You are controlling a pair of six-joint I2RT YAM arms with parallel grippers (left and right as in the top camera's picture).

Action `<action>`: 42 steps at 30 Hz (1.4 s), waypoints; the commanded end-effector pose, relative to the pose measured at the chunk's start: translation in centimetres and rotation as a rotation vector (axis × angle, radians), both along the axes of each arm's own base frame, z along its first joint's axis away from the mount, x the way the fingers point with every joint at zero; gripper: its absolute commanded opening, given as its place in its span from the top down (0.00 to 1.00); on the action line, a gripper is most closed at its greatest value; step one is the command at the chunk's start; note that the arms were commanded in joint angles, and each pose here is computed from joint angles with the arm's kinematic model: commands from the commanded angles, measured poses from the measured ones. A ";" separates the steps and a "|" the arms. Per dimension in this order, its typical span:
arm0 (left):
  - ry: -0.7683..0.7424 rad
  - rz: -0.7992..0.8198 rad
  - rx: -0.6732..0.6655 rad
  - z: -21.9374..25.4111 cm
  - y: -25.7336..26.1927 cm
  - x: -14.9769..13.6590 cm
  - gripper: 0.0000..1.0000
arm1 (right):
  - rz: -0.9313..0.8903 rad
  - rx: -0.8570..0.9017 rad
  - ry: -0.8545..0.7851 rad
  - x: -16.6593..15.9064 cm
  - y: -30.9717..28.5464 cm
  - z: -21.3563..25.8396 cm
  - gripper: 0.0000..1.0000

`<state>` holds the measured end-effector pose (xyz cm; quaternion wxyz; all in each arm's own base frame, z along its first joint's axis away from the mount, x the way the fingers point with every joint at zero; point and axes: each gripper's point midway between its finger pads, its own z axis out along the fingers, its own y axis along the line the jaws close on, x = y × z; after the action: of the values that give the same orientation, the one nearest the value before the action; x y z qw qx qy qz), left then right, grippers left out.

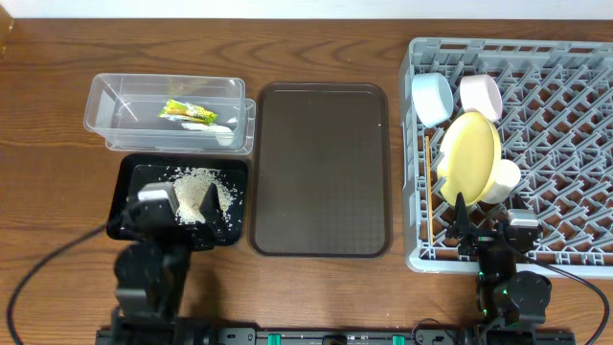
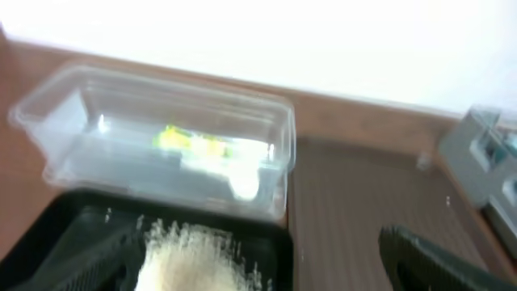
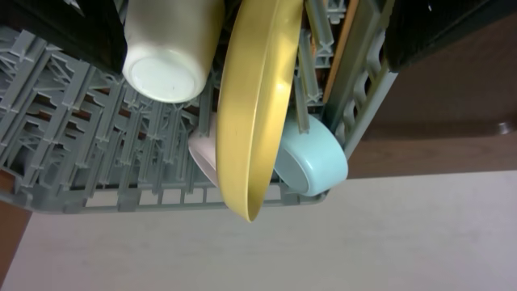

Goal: Sort waste into correct bins and load items into the dishwasher rack

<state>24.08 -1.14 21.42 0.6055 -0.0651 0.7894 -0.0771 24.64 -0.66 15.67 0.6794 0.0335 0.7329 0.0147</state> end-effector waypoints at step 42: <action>-0.105 0.011 0.116 -7.8 0.6 0.3 0.05 | 0.012 -0.013 0.002 0.0 0.3 -0.1 0.01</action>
<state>24.52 -0.77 15.20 0.6687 -0.0250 0.7422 -0.0372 24.64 -0.70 15.67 0.6794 0.0341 0.7328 0.0140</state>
